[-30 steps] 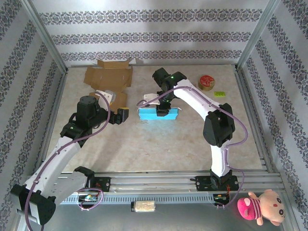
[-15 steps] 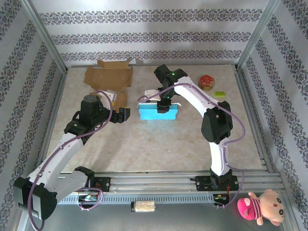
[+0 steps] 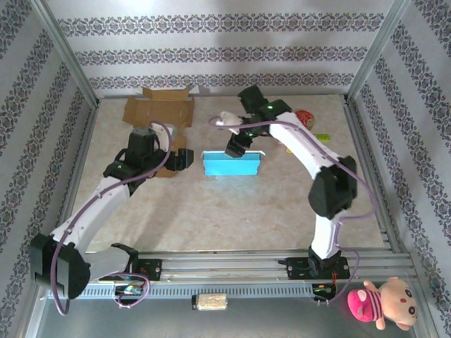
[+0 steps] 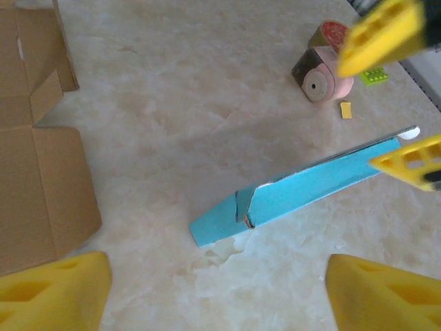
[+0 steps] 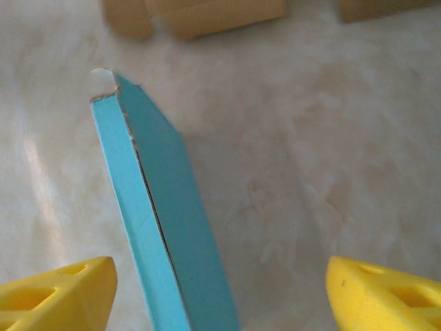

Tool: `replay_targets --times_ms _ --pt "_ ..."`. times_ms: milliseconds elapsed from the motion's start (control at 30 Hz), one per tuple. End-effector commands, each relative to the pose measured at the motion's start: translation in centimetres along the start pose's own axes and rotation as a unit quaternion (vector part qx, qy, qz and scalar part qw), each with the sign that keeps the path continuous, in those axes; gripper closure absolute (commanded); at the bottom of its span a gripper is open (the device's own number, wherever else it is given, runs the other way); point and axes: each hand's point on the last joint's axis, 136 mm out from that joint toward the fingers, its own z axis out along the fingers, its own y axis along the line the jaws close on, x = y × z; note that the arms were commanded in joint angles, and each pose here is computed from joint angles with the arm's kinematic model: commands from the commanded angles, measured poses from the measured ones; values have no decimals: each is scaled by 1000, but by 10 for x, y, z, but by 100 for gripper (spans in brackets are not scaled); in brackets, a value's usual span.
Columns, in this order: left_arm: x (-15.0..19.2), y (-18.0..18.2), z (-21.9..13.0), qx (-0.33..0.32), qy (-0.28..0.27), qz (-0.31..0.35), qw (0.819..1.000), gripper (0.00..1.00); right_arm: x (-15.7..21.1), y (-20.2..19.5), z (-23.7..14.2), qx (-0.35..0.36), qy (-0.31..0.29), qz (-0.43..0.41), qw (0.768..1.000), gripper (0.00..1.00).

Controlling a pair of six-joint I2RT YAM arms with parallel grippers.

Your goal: Fold the paper box

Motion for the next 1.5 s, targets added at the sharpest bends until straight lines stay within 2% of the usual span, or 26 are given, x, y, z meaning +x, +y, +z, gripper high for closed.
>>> replay_targets --times_ms 0,133,233,333,400,667,1000,1267,1467 --pt "-5 -11 2 -1 38 -17 999 27 0 -21 -45 27 -94 256 962 24" --pt "-2 -22 19 22 89 -18 996 30 54 -19 -57 -6 -115 397 910 25" --pt "1 -28 26 41 118 -18 992 30 85 -10 -55 -26 -99 427 899 22" --pt "2 -33 33 59 125 -13 990 28 100 -4 -47 -26 -80 415 906 20" --pt "3 -30 37 56 124 -13 991 27 103 -6 -43 -17 -77 404 911 23" --pt "15 -23 44 45 145 -8 988 24 94 -17 -33 0 -91 351 932 57" --pt "17 -19 46 36 144 -10 989 23 90 -13 -22 -17 -87 329 940 64" --pt "19 -18 52 33 153 -29 987 23 91 -13 -18 -8 -79 327 942 75" --pt "25 -15 61 34 174 -20 984 34 92 -13 -18 5 -72 324 943 81"
